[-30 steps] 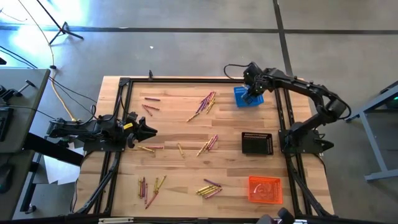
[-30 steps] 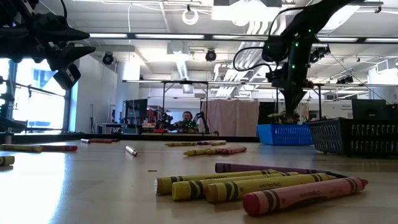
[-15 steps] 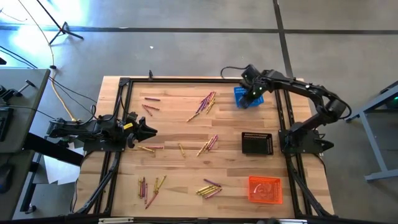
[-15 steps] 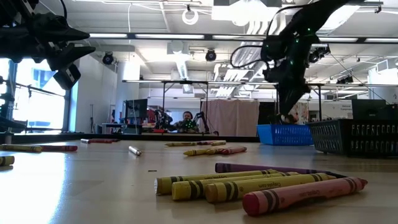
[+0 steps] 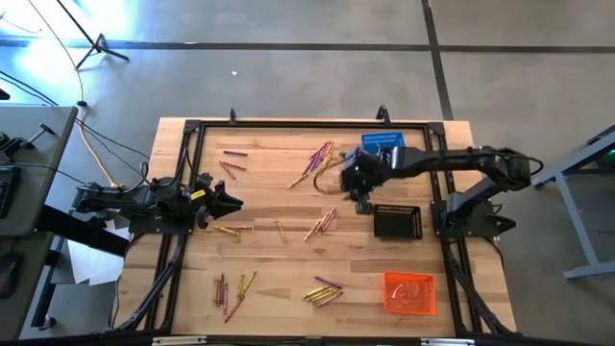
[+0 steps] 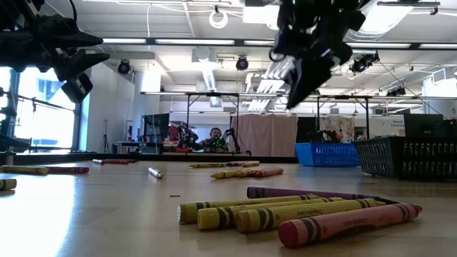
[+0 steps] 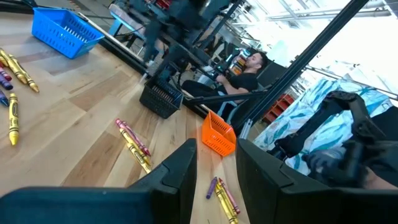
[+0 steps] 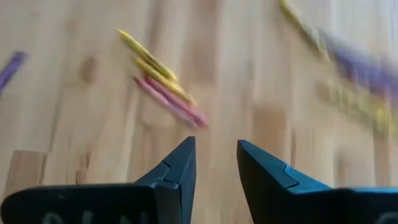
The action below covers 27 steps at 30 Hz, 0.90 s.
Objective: Sort crayons
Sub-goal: Put the red crayon into the blue bin
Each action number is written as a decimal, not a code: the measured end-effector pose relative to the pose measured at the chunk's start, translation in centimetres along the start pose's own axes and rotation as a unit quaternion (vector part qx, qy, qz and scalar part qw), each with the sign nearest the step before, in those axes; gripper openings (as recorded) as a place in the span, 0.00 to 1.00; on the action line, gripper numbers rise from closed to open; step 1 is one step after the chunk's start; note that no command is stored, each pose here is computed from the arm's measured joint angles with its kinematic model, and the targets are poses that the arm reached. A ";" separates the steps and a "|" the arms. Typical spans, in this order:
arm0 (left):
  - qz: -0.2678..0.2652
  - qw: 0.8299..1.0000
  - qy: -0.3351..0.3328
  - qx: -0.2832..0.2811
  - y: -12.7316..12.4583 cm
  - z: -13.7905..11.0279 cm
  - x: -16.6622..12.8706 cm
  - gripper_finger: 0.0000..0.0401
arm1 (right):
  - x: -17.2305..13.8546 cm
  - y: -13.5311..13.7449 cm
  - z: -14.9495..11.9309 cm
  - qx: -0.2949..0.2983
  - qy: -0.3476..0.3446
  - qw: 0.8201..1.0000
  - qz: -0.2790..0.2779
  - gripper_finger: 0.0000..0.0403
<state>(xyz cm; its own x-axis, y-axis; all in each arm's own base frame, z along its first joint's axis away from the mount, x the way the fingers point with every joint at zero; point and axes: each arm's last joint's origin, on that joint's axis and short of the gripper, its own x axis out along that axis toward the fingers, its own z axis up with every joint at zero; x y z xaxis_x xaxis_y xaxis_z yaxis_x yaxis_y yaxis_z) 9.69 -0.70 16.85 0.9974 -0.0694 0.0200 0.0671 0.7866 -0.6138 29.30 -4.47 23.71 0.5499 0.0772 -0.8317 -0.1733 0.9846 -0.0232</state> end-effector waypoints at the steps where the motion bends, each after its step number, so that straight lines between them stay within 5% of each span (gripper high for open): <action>1: 0.000 1.000 0.000 0.000 0.0 0.0 0.0 0.25 | 0.2 0.6 0.5 -0.032 -0.016 0.999 0.002 0.25; 5: 0.000 1.000 0.000 0.000 0.0 0.0 0.0 0.25 | 2.0 2.2 1.7 -0.106 -0.040 0.994 0.013 0.25; 13: 0.000 1.000 0.000 0.000 0.0 0.0 0.0 0.25 | 7.0 3.5 1.1 -0.129 0.008 0.991 0.043 0.25; 27: 0.000 1.000 0.000 0.000 0.0 0.0 0.0 0.25 | 10.4 3.4 -0.4 -0.165 0.063 0.982 0.062 0.25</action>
<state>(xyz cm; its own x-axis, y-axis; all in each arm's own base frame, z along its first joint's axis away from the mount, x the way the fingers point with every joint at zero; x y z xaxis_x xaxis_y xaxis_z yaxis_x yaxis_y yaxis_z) 9.70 -0.70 16.85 0.9974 -0.0694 0.0198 0.0669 0.7868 -0.6136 34.09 -0.42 14.76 0.4062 0.1534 -0.9008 -0.5002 0.8623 -0.0787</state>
